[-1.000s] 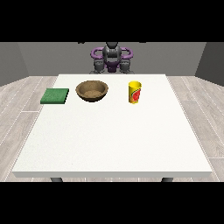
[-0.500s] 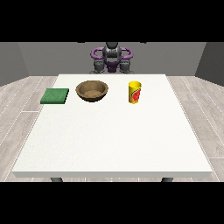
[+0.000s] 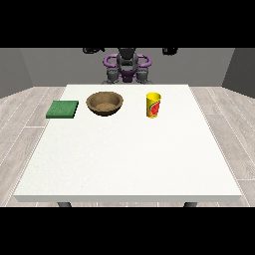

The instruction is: Pick the cup and pour the ball into the bowl, then pick the bowl and place it on the pad

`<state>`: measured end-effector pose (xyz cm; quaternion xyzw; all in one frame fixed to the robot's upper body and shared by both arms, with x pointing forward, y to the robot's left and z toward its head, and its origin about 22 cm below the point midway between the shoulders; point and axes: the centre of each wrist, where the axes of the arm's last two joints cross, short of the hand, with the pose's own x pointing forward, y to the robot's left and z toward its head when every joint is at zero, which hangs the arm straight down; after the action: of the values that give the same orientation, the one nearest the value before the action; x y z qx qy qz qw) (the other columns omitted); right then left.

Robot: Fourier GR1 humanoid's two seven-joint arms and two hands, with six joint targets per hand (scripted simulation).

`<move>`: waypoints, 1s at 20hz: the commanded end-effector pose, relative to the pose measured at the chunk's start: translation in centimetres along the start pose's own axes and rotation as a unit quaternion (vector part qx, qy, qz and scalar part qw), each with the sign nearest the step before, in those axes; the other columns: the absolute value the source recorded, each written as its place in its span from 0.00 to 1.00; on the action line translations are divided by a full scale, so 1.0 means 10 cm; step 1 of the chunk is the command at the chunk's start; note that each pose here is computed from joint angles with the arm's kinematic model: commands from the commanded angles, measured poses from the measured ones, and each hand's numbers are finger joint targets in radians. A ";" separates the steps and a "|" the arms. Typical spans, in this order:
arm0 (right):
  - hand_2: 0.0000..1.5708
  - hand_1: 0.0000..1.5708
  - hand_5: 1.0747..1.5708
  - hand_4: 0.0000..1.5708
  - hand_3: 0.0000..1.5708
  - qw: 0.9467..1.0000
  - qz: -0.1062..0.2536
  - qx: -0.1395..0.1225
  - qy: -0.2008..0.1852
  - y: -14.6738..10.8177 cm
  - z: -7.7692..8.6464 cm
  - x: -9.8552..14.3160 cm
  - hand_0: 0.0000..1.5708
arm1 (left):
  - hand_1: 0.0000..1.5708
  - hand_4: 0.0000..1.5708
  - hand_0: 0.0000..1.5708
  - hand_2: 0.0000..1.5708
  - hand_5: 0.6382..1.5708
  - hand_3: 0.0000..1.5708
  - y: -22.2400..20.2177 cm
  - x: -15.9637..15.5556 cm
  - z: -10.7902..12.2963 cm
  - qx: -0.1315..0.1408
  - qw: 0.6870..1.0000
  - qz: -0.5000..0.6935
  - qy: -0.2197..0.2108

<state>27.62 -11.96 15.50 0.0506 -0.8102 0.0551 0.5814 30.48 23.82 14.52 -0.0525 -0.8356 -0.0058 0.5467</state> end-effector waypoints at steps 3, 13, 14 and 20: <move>0.00 0.00 0.99 0.00 0.00 0.998 -0.016 0.040 -0.050 0.02 0.06 0.22 0.00 | 0.00 0.00 0.00 0.00 0.86 0.00 0.41 -0.21 -0.17 0.042 0.996 -0.073 -0.033; 0.00 0.00 0.99 0.00 0.00 0.996 -0.005 0.015 -0.083 -0.45 0.01 0.46 0.00 | 0.00 0.00 0.00 0.00 0.82 0.00 0.86 -1.00 0.19 0.055 0.997 -0.051 -0.035; 0.00 0.00 0.99 0.00 0.00 0.996 0.008 0.024 -0.081 -0.54 -0.02 0.58 0.00 | 0.00 0.00 0.00 0.00 0.82 0.00 0.67 -1.27 0.45 0.056 0.997 -0.055 -0.019; 0.00 0.00 1.00 0.00 0.00 0.999 -0.008 0.005 -0.050 -0.72 0.22 0.19 0.00 | 0.00 0.00 0.00 0.00 0.86 0.00 0.55 -1.57 0.50 0.065 0.996 -0.057 0.007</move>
<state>26.53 -17.75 18.29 0.0608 -0.8424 0.0593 0.5321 33.16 29.15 0.33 0.0234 -0.8373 0.0088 0.5462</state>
